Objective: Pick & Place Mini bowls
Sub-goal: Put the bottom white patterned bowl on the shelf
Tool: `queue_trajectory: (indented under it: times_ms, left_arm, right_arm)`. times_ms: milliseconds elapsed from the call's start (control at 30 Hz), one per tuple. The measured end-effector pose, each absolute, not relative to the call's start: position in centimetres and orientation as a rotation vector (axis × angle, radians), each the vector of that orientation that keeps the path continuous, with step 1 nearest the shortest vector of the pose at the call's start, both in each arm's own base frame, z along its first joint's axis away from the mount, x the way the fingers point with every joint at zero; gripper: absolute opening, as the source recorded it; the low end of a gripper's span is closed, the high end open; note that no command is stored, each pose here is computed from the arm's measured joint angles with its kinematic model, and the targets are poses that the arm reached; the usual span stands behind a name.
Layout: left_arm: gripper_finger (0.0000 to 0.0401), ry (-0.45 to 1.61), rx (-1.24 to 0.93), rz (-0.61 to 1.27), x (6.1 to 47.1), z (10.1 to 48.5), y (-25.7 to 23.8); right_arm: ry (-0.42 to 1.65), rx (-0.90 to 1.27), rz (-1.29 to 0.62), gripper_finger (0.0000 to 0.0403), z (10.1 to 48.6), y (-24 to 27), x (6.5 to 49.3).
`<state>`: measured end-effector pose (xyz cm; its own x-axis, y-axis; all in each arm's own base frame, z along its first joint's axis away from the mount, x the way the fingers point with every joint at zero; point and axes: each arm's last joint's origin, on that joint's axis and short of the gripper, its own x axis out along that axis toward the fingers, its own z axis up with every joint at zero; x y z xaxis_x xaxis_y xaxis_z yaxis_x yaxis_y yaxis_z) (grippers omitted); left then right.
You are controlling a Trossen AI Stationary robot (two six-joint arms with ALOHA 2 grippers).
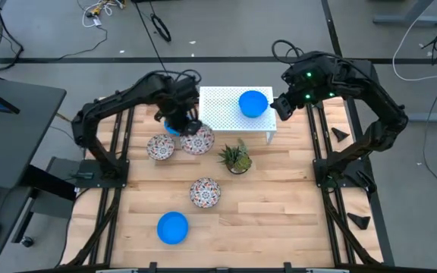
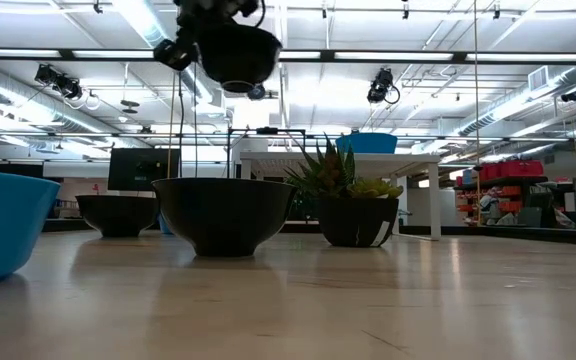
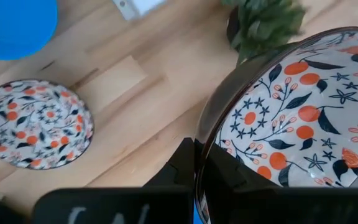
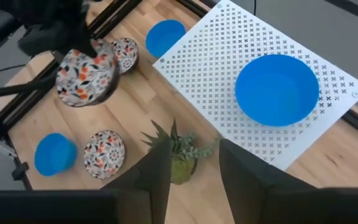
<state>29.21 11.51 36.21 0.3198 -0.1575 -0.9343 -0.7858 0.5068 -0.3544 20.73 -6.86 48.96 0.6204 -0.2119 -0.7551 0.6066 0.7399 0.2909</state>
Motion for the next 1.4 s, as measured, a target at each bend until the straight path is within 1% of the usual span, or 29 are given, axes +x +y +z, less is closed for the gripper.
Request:
queue_trajectory:
  times_ms: [367,700,1000,1200,1400]
  left_arm:
    - [0.0012,1.115,-1.157,0.645,31.8,35.9,16.5]
    - [0.0012,1.045,-1.279,0.759,32.2,34.5,20.6]
    - [0.0012,0.914,-1.342,0.833,32.4,33.7,23.4]
    - [0.0012,0.877,-1.375,0.872,33.5,32.1,24.6]
    - [0.0012,0.903,-1.385,0.877,34.9,30.0,25.1]
  right_arm:
    - [0.784,0.482,-0.463,0.0137,48.9,-6.9,20.8]
    - [0.769,0.41,-0.429,0.0137,49.1,-6.9,21.0]
    - [0.726,0.379,-0.413,0.0137,49.4,-7.0,21.3]
    - [0.725,0.369,-0.41,0.0137,49.5,-7.1,21.4]
    - [0.728,0.355,-0.404,0.0137,49.5,-7.1,21.4]
